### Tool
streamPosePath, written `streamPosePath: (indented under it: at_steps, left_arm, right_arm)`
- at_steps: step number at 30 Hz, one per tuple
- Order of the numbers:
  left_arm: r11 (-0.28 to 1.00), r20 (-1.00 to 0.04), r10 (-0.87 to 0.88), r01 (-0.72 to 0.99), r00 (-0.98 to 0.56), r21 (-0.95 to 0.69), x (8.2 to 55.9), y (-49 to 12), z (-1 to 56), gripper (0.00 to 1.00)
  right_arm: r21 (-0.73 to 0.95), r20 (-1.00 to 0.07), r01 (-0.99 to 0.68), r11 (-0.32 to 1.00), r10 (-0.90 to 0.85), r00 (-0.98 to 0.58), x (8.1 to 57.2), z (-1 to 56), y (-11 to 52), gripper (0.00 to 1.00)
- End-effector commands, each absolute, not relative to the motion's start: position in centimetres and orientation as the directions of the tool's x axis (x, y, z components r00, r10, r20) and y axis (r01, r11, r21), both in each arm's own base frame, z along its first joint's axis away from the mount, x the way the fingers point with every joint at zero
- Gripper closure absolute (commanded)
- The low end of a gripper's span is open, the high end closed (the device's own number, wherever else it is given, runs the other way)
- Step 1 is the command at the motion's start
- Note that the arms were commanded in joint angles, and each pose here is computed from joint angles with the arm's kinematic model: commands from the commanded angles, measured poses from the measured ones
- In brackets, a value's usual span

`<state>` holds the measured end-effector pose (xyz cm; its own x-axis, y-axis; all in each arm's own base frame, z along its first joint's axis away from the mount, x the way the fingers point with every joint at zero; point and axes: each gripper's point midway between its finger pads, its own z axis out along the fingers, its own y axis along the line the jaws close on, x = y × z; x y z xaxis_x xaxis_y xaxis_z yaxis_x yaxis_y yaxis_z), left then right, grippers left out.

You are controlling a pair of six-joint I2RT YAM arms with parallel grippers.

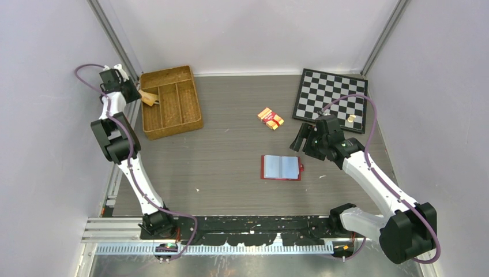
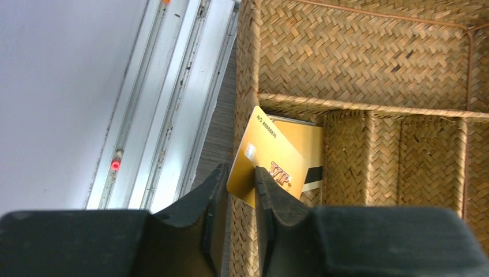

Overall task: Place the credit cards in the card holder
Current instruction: Pick up the credit card from the storage box.

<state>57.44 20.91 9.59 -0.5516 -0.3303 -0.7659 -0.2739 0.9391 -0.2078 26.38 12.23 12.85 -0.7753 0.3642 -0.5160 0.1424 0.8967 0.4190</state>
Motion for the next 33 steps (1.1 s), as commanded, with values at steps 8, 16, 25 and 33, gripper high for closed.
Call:
streamPosePath:
  at_steps: [8, 16, 25, 33]
  left_arm:
    - [0.946, -0.84, -0.305, -0.244, -0.449, -0.213, 57.5, 21.3, 15.1, 1.0]
    - [0.932, -0.876, -0.353, -0.208, -0.329, -0.297, 55.7, 19.1, 18.9, 1.0]
    - [0.871, -0.866, -0.487, -0.137, -0.111, -0.472, 50.4, 14.8, 24.3, 1.0]
    - [0.741, -0.721, -0.665, -0.051, -0.195, -0.67, 43.9, 7.3, 22.7, 1.0]
  right_arm:
    - [0.449, -0.531, 0.137, 0.883, 0.386, -0.754, 27.2, 13.8, 12.6, 0.24]
    - [0.462, -0.544, 0.1, 0.881, 0.371, -0.752, 27.4, 14.3, 13.0, 0.24]
    - [0.485, -0.558, 0.02, 0.874, 0.327, -0.763, 26.9, 15.1, 13.8, 0.24]
    - [0.58, -0.577, -0.164, 0.798, 0.26, -0.774, 26.4, 17.5, 16.8, 0.23]
